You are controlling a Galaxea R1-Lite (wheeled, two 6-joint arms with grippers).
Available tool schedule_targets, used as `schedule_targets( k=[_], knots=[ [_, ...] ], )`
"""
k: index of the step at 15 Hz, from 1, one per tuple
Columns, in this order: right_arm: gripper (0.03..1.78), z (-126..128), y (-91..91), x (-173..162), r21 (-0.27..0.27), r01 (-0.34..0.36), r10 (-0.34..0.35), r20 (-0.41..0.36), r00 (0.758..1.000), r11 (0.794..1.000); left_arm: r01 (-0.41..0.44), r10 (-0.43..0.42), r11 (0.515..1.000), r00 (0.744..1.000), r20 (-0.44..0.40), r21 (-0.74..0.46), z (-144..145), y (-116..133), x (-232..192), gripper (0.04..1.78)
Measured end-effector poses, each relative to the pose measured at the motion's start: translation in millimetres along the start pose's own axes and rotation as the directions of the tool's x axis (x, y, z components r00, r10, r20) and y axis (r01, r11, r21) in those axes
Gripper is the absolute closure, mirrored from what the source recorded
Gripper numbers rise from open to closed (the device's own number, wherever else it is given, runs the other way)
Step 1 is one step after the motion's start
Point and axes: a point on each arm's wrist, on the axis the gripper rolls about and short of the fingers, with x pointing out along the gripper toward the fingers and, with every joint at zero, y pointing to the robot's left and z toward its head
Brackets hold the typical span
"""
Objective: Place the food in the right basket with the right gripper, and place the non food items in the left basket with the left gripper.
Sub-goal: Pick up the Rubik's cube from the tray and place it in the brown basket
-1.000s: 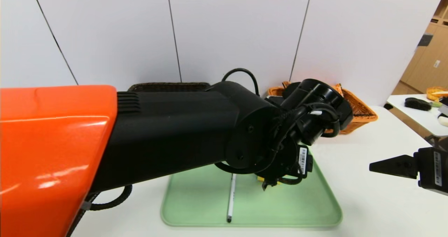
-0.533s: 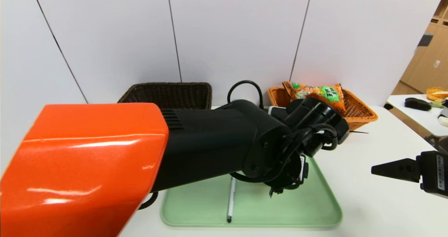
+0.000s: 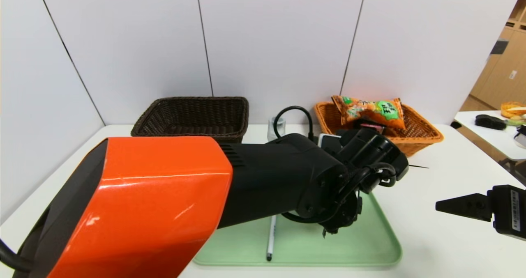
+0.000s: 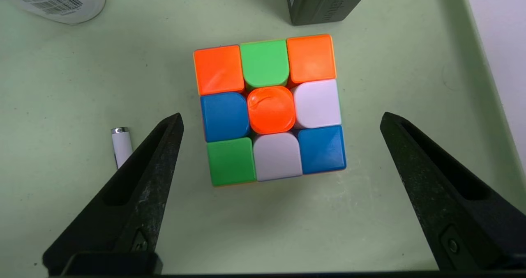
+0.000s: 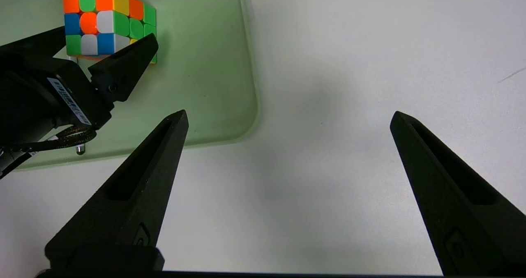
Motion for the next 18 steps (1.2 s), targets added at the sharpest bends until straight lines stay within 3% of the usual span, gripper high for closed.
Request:
schedule_targets(
  k=[13, 18],
  knots=[
    [0.11, -3.6, -1.9, 1.2, -0.008, -0.006, 0.006, 0.004, 1.0, 1.0, -0.029, 0.029, 0.999, 0.999, -0.014, 0.014, -5.1, 4.4, 28.7, 0.13],
    [0.11, -4.1, -1.2, 0.9, -0.012, -0.012, 0.012, 0.003, 1.0, 1.0, -0.033, 0.033, 0.999, 0.999, -0.017, 0.012, -5.1, 5.6, 29.6, 0.81]
  ],
)
